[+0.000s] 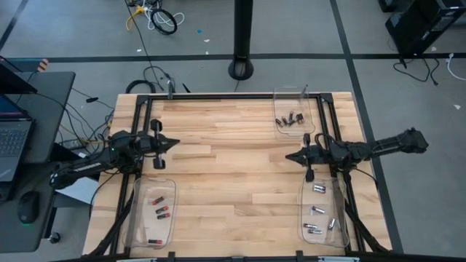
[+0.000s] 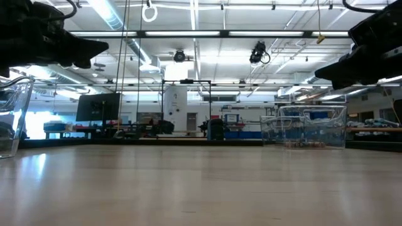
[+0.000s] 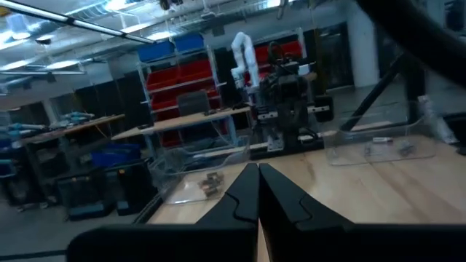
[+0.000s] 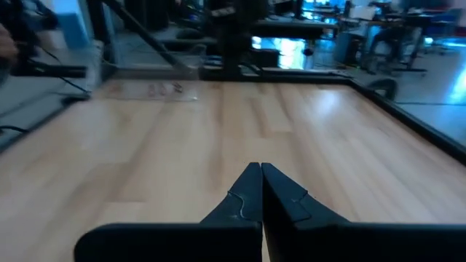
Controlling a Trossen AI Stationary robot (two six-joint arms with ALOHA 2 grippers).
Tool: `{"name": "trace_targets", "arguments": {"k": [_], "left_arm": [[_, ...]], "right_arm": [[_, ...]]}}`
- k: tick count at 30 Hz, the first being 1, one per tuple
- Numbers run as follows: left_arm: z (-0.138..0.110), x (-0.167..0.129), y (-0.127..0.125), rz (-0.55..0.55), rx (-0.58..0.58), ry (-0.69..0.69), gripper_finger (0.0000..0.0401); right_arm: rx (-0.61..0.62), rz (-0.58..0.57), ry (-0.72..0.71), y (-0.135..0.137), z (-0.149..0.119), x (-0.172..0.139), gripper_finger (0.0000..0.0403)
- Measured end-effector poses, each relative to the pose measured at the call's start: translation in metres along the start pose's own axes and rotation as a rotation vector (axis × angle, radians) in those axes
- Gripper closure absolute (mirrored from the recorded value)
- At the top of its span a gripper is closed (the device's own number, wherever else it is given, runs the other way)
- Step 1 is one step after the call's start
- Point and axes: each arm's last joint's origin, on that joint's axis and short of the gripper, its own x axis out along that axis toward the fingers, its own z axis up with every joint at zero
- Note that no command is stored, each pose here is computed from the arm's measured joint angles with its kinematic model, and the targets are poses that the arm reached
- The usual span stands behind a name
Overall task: Sort batteries
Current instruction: Return to Home Position
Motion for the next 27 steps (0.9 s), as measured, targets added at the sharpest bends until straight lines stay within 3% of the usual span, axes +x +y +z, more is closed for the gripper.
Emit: {"name": "trace_targets", "arguments": {"k": [5,12,16,20,27], "left_arm": [[0.005,-0.001,0.002,0.037,0.014,0.033,0.0391],[0.009,-0.001,0.003,0.038,0.028,0.04,0.0391],[0.013,-0.001,0.003,0.034,0.022,0.0,0.0391],[0.016,-0.001,0.003,0.004,0.026,-0.04,0.0391],[0.011,-0.001,0.002,0.007,0.04,0.011,0.0391]], "right_arm": [[-0.018,-0.122,0.021,-0.004,-0.002,-0.003,0.0398],[-0.047,-0.091,-0.04,-0.002,0.003,-0.007,0.0397],[-0.052,0.015,-0.075,-0.006,0.005,-0.008,0.0398],[-0.028,0.049,-0.067,-0.017,0.004,-0.009,0.0398],[-0.071,0.007,-0.075,-0.026,0.004,-0.01,0.0398]]}}
